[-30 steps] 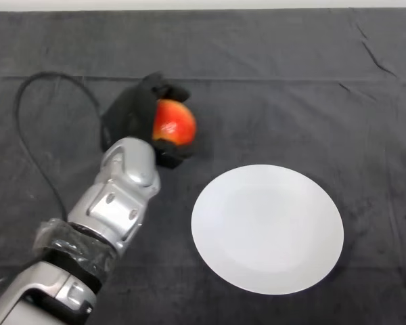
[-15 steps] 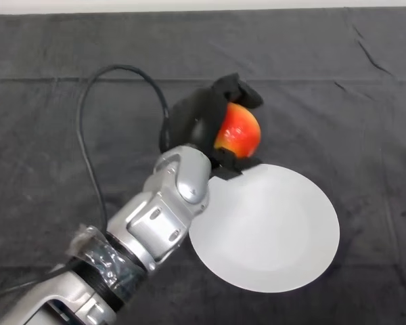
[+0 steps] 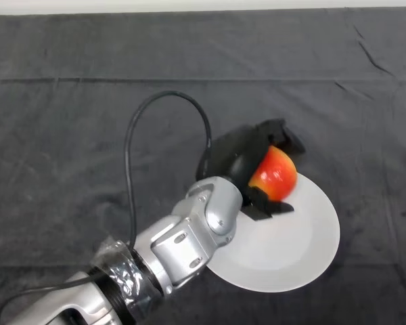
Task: Move the apple to the plate
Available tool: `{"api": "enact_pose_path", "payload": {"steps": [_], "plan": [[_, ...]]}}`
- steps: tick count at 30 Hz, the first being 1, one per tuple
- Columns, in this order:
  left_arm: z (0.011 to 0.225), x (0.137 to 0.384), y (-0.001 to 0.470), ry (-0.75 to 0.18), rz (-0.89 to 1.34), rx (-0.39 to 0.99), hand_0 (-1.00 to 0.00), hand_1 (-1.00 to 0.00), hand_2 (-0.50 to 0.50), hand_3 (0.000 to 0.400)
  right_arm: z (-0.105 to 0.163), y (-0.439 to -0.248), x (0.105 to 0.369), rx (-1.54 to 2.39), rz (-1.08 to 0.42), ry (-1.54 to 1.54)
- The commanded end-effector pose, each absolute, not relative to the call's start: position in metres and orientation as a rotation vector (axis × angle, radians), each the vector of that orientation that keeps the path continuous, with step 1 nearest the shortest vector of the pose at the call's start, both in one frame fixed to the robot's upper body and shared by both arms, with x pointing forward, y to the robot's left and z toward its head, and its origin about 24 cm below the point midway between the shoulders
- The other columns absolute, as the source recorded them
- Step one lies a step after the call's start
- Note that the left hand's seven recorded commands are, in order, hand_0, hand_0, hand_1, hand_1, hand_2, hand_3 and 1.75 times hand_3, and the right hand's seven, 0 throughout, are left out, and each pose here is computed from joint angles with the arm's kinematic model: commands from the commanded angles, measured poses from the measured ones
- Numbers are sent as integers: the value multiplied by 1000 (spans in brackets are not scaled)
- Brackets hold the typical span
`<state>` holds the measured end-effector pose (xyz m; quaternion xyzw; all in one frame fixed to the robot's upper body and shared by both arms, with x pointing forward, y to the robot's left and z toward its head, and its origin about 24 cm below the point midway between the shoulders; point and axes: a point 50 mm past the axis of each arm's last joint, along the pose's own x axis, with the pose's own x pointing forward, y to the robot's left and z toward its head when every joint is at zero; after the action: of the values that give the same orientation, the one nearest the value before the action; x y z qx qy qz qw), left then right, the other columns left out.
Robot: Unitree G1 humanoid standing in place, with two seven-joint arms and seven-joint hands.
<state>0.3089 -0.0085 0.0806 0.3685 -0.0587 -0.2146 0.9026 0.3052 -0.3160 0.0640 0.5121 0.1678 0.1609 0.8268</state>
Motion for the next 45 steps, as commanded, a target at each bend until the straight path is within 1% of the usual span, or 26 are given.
{"api": "enact_pose_path", "payload": {"steps": [1,9,10,11,12,13,14,21,28,35,45], "plan": [[85,310,-14,-136,-483,774,-1000,-1000,0,400,81,-328,307,1072,335,314],[78,310,-14,-105,-553,789,-1000,-1000,0,400,81,-328,307,1073,336,314],[78,310,-14,-101,-558,792,-937,-522,-208,375,81,-328,307,1073,336,314],[78,310,-14,-98,-562,794,-733,-16,-359,293,81,-328,307,1073,336,314],[78,311,-14,-95,-566,796,-404,0,-202,162,81,-328,307,1073,336,314],[78,312,-14,-92,-569,798,-51,0,-25,20,81,-328,307,1074,336,314],[79,312,-14,-90,-570,800,0,0,0,0,81,-328,307,1074,336,314],[92,322,-9,-97,-551,799,0,0,0,0,81,-328,307,1074,336,314],[114,332,5,-156,-469,763,0,0,0,0,81,-328,307,1074,336,314],[126,343,37,-229,-331,715,0,0,0,0,81,-328,307,1074,336,314],[135,352,96,-288,-85,710,0,0,0,0,81,-328,307,1072,336,315]]}}
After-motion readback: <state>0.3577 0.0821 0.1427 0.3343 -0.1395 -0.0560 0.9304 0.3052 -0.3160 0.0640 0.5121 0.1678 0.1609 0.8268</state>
